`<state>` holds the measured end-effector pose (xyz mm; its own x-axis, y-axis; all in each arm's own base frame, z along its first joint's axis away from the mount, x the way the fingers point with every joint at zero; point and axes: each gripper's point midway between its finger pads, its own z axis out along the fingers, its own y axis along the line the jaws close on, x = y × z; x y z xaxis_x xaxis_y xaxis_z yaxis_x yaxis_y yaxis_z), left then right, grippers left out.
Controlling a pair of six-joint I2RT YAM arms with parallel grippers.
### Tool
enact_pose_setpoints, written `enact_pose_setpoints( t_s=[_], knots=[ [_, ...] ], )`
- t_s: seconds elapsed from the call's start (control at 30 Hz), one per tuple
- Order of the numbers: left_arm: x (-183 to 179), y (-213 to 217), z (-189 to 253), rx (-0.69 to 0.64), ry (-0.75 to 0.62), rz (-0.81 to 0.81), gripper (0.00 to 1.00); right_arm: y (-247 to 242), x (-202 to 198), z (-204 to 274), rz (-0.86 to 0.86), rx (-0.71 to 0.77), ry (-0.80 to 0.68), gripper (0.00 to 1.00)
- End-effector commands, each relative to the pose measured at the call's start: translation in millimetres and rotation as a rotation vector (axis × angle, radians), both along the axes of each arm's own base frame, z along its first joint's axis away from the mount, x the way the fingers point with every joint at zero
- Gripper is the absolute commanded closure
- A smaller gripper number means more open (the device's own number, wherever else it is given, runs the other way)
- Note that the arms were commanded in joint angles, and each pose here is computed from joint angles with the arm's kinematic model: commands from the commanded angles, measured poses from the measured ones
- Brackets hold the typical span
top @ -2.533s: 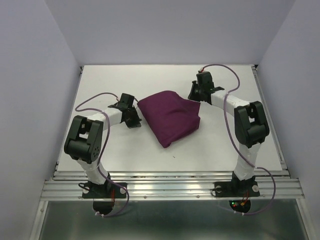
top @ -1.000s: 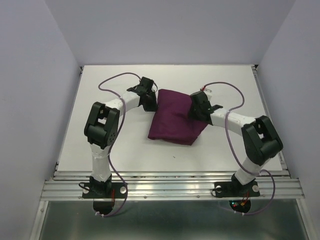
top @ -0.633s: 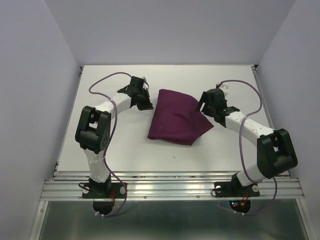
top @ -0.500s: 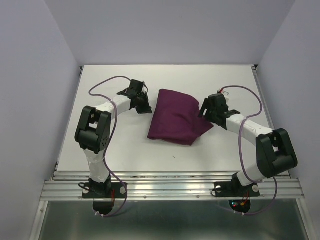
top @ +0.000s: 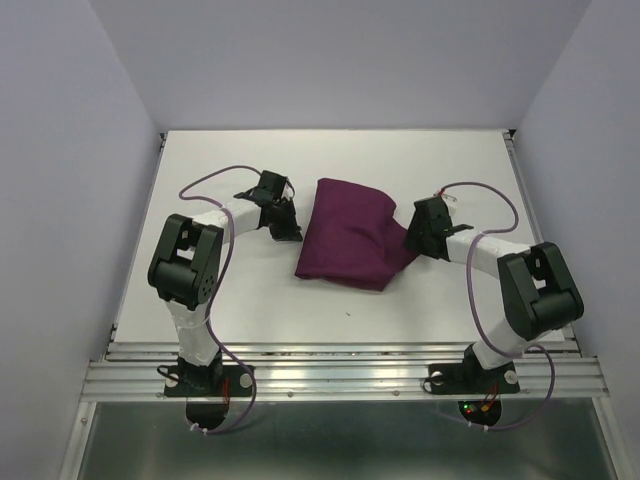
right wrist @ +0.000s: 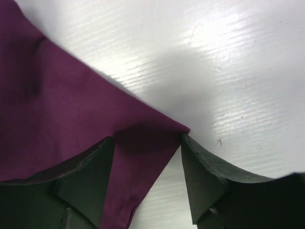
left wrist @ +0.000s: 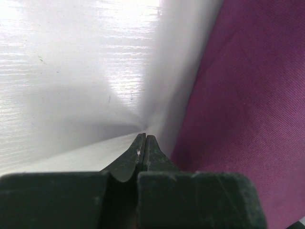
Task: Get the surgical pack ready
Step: Pack the surgical kit at the center of the board.
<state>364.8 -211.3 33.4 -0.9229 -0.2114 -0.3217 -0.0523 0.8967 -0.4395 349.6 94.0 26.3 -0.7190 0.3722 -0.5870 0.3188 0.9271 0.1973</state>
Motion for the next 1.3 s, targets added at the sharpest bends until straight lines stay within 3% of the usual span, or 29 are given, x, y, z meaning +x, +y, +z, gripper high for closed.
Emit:
enact_pose_setpoints(
  t_s=[0.0, 0.03, 0.1, 0.13, 0.17, 0.33, 0.47, 0.5, 0.53, 0.57, 0.63, 0.73, 0.8, 0.87, 0.9, 0.93, 1.03, 1.27],
  knots=[
    [2.9, -5.8, 20.6, -0.028, -0.065, -0.035, 1.0, -0.9, 1.2, -18.0, -0.014, -0.005, 0.034, 0.44],
    [2.2, -5.4, 20.5, -0.027, -0.065, -0.037, 1.0, -0.9, 2.9, -18.1, -0.017, -0.007, 0.033, 0.6],
    [2.8, -5.4, 26.7, -0.029, -0.08, -0.042, 1.0, -1.7, 4.2, -18.2, -0.025, -0.01, 0.029, 0.79],
    [2.2, -4.4, 29.1, -0.025, -0.086, -0.046, 1.0, -1.9, 5.2, -16.6, -0.028, -0.01, 0.024, 0.95],
    [3.4, -3.6, 39.7, -0.023, -0.117, -0.051, 1.0, -2.2, 7.1, -13.6, -0.029, -0.012, 0.016, 0.99],
    [-2.3, 2.1, 89.1, 0.076, -0.267, -0.084, 1.0, -4.9, 14.9, 18.3, -0.045, -0.006, -0.074, 0.99],
    [-18.2, -2.8, 108.2, 0.123, -0.305, -0.132, 1.0, -14.5, 16.3, 37.6, -0.083, -0.029, -0.132, 0.99],
    [-21.9, -8.6, 112.4, 0.107, -0.311, -0.153, 1.0, -14.6, 17.0, 39.7, -0.076, -0.037, -0.13, 0.95],
    [-24.7, -12.6, 116.1, 0.097, -0.316, -0.169, 1.0, -14.7, 16.0, 40.0, -0.073, -0.039, -0.123, 0.46],
    [-28.9, -15.2, 120.9, 0.09, -0.32, -0.184, 1.0, -14.3, 14.2, 42.6, -0.066, -0.037, -0.122, 0.29],
    [-37.3, -27.5, 131.6, 0.088, -0.343, -0.228, 1.0, -12.5, 9.2, 50.2, -0.041, -0.026, -0.133, 0.21],
    [-56.7, -38.7, 145.5, 0.124, -0.374, -0.297, 1.0, -7.2, -11.0, 67.6, 0.023, 0.023, -0.17, 0.25],
    [-68.9, -47.9, 150.3, 0.135, -0.393, -0.348, 0.89, -0.8, -25.9, 86.4, 0.069, 0.074, -0.203, 0.33],
    [-88.4, -67.6, 156.6, 0.148, -0.444, -0.446, 0.74, 4.2, -46.4, 82.9, 0.108, 0.114, -0.168, 0.44],
    [-90.5, -69.5, 155.8, 0.186, -0.472, -0.462, 0.55, 5.7, -52.7, 92.6, 0.109, 0.142, -0.192, 0.47],
    [-94.6, -74.7, 157.4, 0.201, -0.494, -0.49, 0.48, 7.5, -59.0, 92.7, 0.112, 0.164, -0.188, 0.53],
    [-109.0, -97.6, 154.0, 0.262, -0.563, -0.623, 0.42, 15.9, -80.2, 87.1, 0.126, 0.244, -0.157, 0.59],
    [-134.1, -139.6, 131.7, 0.406, -0.677, -0.854, 0.41, 26.0, -109.4, 70.9, 0.134, 0.328, -0.072, 0.58]
  ],
)
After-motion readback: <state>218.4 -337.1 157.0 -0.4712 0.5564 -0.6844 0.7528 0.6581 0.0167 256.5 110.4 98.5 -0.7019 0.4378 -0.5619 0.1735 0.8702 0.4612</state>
